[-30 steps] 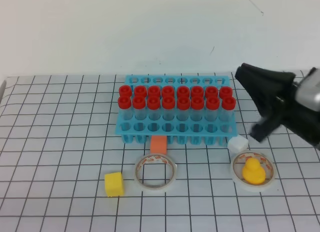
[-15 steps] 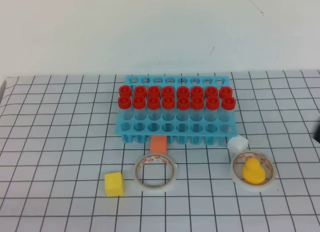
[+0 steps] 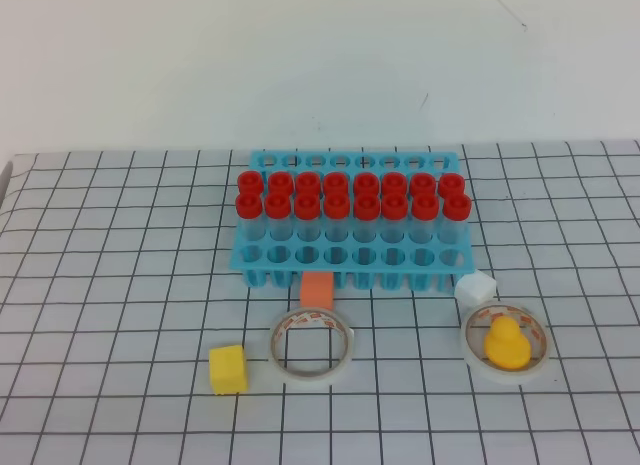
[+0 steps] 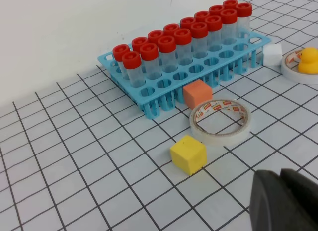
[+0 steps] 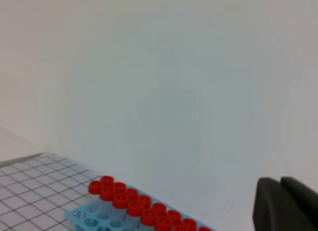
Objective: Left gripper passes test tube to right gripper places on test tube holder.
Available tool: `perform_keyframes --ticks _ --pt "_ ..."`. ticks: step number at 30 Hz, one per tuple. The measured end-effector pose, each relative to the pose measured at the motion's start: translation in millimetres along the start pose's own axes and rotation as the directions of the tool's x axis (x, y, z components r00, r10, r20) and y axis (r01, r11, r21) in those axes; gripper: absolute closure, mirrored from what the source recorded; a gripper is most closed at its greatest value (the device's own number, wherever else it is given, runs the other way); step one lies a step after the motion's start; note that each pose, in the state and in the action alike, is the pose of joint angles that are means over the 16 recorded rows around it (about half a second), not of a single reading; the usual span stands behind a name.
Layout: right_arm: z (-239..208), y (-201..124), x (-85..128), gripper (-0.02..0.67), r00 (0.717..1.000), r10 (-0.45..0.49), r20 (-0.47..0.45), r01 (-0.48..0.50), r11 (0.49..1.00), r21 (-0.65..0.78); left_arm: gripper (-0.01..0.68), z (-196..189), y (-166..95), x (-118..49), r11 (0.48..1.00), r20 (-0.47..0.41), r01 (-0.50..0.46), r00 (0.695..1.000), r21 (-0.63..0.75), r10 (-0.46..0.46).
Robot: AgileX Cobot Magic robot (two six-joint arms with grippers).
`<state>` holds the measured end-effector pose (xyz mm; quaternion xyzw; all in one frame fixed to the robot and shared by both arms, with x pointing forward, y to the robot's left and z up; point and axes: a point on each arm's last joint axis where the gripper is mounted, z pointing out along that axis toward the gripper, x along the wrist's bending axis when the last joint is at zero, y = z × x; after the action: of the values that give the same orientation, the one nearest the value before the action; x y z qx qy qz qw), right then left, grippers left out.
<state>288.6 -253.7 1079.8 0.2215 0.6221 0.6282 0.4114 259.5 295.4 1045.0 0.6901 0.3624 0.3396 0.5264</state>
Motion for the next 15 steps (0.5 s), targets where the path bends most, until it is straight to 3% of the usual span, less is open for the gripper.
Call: perform_keyframes --ticks 15 --pt "-5.9 -3.5 -7.5 0.650 0.992 -0.037 0.123 0.042 0.998 -0.041 0.674 0.0 0.0 0.0 1.000 0.000 0.000 1.000 0.000 0.000"
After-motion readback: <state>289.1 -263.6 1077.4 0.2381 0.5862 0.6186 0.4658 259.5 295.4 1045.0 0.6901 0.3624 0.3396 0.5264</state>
